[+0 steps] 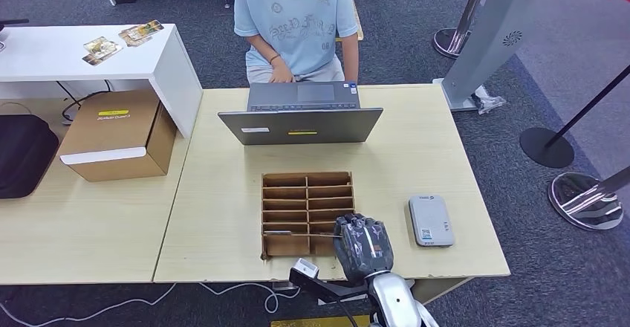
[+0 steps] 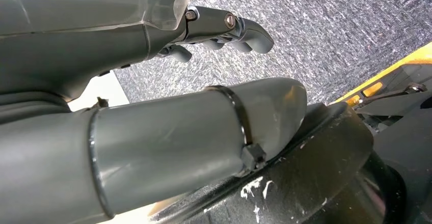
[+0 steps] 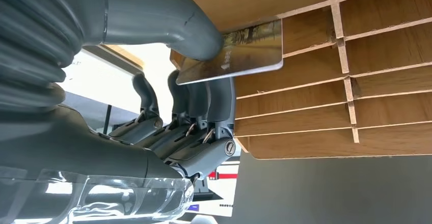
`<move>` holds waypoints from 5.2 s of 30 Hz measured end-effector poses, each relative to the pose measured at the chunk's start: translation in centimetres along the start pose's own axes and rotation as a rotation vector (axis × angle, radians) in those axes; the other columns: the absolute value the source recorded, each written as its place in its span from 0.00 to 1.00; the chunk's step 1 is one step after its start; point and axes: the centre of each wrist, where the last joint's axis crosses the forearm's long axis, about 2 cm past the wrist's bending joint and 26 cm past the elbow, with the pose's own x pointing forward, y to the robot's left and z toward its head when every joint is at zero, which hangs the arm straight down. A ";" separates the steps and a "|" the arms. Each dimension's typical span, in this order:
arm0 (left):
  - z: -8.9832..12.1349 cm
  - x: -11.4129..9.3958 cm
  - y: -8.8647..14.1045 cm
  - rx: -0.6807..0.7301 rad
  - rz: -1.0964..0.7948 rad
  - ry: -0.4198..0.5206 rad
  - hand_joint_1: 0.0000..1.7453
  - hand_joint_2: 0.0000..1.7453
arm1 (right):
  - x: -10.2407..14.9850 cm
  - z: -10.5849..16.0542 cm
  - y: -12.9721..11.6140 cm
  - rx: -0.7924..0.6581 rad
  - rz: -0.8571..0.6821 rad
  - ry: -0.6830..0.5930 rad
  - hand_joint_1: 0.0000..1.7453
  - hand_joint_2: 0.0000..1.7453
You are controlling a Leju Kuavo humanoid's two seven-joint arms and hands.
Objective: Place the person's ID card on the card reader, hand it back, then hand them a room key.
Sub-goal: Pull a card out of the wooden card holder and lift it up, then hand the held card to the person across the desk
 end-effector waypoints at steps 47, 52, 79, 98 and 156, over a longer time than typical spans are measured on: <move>0.0 0.0 0.0 -0.004 -0.016 0.001 0.00 0.00 | 0.0 -0.4 -0.8 -0.086 -0.037 -0.041 1.00 1.00; 0.0 0.0 0.0 -0.004 -0.019 0.001 0.00 0.00 | 0.0 -0.4 -1.1 -0.115 -0.045 -0.051 1.00 1.00; 0.0 0.0 0.0 -0.003 -0.035 0.001 0.00 0.00 | -0.3 -0.4 -1.6 -0.163 -0.073 -0.059 1.00 1.00; 0.0 0.0 0.1 -0.002 -0.052 0.001 0.00 0.00 | -0.2 -0.3 -2.1 -0.206 -0.081 -0.063 1.00 1.00; 0.0 0.0 0.3 0.003 -0.102 -0.017 0.00 0.00 | 0.4 -3.8 -9.0 -0.809 -0.048 -0.346 1.00 1.00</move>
